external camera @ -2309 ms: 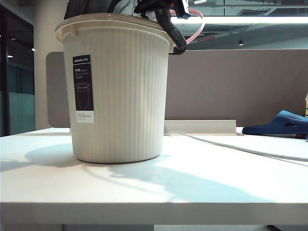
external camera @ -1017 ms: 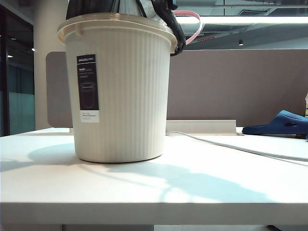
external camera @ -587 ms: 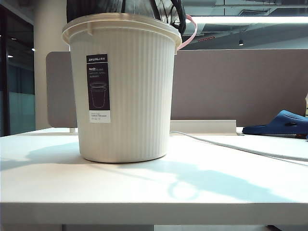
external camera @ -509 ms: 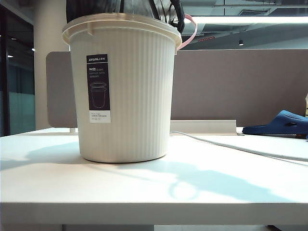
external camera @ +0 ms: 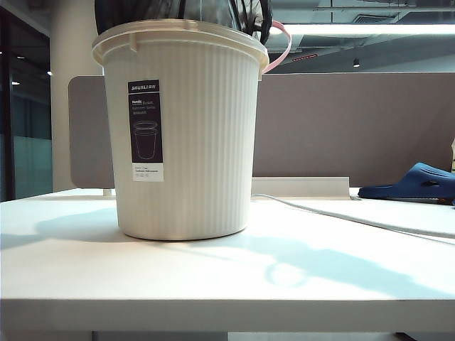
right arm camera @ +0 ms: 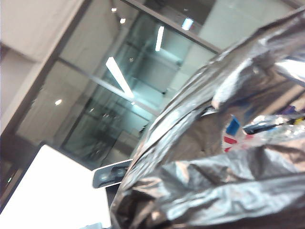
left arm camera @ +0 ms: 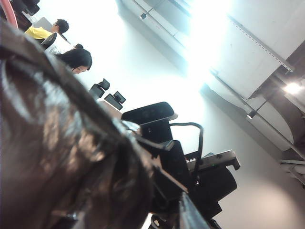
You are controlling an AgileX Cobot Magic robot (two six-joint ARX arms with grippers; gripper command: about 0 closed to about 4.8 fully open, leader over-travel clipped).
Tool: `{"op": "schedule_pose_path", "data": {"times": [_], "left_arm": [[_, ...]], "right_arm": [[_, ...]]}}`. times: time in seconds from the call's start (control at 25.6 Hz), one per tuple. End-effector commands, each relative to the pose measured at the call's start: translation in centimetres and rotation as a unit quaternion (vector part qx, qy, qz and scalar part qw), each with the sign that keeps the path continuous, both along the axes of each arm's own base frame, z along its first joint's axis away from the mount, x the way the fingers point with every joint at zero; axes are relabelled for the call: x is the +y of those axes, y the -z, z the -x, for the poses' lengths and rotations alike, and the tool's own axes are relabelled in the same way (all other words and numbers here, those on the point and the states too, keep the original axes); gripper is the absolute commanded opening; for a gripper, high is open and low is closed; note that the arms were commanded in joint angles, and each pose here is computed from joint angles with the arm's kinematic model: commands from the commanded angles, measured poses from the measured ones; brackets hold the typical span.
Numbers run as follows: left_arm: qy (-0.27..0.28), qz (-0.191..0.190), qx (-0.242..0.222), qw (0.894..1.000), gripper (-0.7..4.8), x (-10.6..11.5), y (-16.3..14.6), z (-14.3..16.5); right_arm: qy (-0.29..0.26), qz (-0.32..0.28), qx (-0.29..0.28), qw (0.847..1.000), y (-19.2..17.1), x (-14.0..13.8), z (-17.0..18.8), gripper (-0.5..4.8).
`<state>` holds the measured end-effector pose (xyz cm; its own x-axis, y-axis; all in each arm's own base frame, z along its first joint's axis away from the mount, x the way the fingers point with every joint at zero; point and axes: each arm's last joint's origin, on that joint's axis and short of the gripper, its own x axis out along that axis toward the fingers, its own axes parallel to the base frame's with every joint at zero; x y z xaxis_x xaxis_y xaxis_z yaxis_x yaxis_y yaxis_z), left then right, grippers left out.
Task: Open the ring lid of the trash can, pull out the black garbage bag inside, and place it on the table.
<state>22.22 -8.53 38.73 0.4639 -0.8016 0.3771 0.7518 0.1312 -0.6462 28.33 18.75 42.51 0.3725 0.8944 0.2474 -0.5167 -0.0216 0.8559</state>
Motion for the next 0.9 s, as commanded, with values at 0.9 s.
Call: {"op": "schedule_pose_path", "data": {"times": [0.9], "left_arm": [[0.052, -0.029, -0.087, 0.994, 2.79, 0.2, -1.3, 1.7]], "right_arm": [[-0.030, -0.018, -0.169, 0.985, -9.7, -1.8, -0.4, -0.06]]}}
